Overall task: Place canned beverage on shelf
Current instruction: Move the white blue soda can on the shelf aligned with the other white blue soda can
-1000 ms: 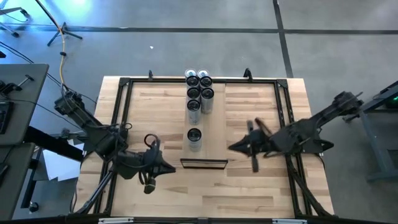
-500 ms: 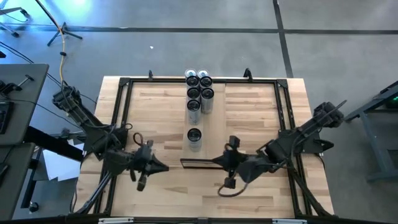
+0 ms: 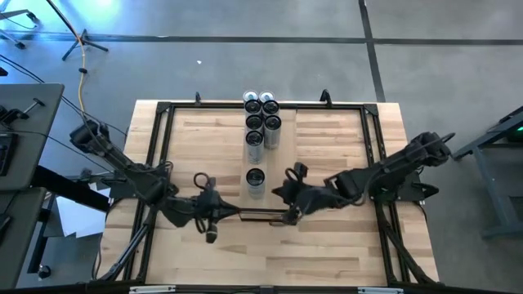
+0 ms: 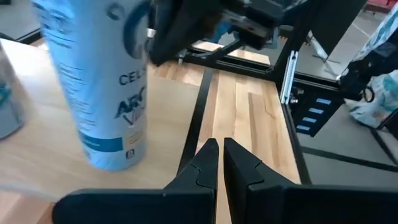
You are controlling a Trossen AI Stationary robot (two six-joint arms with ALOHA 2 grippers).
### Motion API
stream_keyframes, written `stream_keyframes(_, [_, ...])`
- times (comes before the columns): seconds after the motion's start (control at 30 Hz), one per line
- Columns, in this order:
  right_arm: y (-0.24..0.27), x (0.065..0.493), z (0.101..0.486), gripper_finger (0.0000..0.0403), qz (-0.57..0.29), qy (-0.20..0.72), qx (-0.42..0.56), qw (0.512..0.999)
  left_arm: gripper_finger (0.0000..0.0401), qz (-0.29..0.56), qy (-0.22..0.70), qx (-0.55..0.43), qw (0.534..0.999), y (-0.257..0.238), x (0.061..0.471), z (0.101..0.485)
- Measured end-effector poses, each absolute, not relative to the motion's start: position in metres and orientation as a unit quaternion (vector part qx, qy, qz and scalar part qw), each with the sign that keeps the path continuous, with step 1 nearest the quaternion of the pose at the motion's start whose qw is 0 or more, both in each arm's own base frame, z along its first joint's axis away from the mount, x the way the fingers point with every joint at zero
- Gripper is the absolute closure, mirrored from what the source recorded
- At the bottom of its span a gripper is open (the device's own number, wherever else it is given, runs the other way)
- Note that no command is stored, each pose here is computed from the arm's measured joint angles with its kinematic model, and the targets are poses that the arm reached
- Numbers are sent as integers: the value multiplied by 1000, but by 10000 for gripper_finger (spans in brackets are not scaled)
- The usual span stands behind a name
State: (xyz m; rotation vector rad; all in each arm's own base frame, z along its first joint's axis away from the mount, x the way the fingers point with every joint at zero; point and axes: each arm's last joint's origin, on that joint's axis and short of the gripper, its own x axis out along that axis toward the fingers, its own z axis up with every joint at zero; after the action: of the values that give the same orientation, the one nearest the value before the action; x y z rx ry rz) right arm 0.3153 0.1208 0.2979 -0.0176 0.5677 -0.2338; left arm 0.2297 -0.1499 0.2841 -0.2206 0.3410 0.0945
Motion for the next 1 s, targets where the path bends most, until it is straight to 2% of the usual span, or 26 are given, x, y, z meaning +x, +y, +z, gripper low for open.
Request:
stream_keyframes(0.23, [88,325,290,403,-119,265,-8,957,401,97,161,-102,977,-141,253,270])
stream_keyframes(0.43, [73,332,293,403,-70,258,4,964,401,121,153,-103,975,-128,264,269])
stream_keyframes(0.67, [67,335,295,403,-66,251,-17,966,401,79,158,-93,980,-121,268,273])
stream_keyframes(0.87, [61,337,297,403,-70,243,-10,968,401,97,174,-81,977,-107,273,270])
stream_keyframes(1.0, [63,337,297,403,-63,240,-1,969,401,80,183,-63,978,-102,275,270])
